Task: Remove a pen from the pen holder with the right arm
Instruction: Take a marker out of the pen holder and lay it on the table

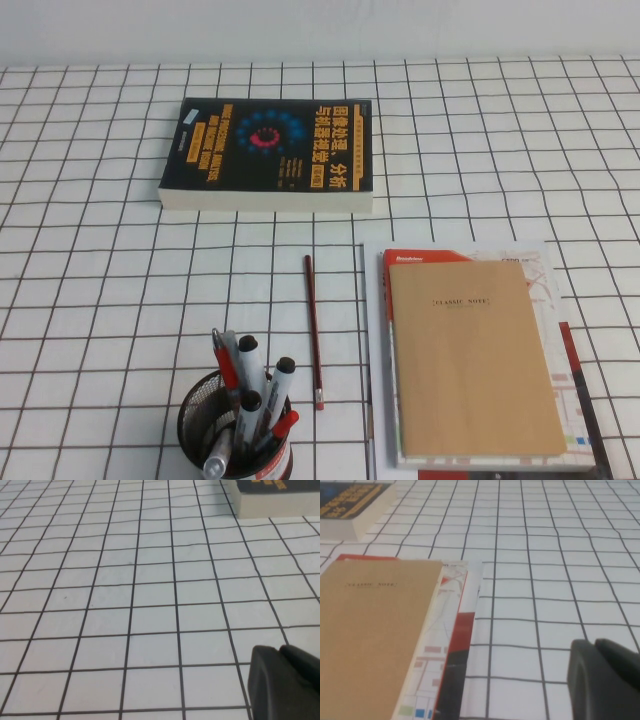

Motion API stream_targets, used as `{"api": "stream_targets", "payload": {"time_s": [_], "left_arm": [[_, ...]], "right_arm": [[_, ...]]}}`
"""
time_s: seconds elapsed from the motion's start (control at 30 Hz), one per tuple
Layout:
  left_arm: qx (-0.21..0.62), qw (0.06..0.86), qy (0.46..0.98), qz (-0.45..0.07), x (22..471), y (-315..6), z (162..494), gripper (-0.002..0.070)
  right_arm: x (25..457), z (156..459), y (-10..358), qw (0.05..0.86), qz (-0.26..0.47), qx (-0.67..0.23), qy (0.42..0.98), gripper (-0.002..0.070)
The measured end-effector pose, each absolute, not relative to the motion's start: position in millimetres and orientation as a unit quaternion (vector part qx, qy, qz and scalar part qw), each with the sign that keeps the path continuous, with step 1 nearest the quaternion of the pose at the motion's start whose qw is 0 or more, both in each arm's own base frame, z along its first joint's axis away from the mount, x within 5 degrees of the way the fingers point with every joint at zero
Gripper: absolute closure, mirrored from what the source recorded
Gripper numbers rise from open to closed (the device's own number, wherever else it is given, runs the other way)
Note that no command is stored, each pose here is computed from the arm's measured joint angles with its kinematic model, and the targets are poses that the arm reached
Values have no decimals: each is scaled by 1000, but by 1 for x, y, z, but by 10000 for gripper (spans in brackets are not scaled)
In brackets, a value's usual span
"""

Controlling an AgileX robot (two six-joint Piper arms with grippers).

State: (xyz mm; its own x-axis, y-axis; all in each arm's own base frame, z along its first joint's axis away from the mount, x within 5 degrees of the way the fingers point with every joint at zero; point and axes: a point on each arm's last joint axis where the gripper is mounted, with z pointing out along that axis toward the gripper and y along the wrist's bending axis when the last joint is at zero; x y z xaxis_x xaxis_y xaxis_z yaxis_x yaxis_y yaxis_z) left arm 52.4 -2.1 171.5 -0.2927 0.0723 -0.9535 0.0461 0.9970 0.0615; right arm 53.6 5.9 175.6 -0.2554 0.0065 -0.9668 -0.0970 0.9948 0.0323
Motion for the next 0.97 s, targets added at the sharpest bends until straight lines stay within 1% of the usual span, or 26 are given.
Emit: {"api": "stream_targets", "payload": {"time_s": [0.97], "left_arm": [[37, 594, 804, 12, 52, -2, 172, 679]], "right_arm": [[53, 174, 5, 601, 36, -31, 798, 692]]}}
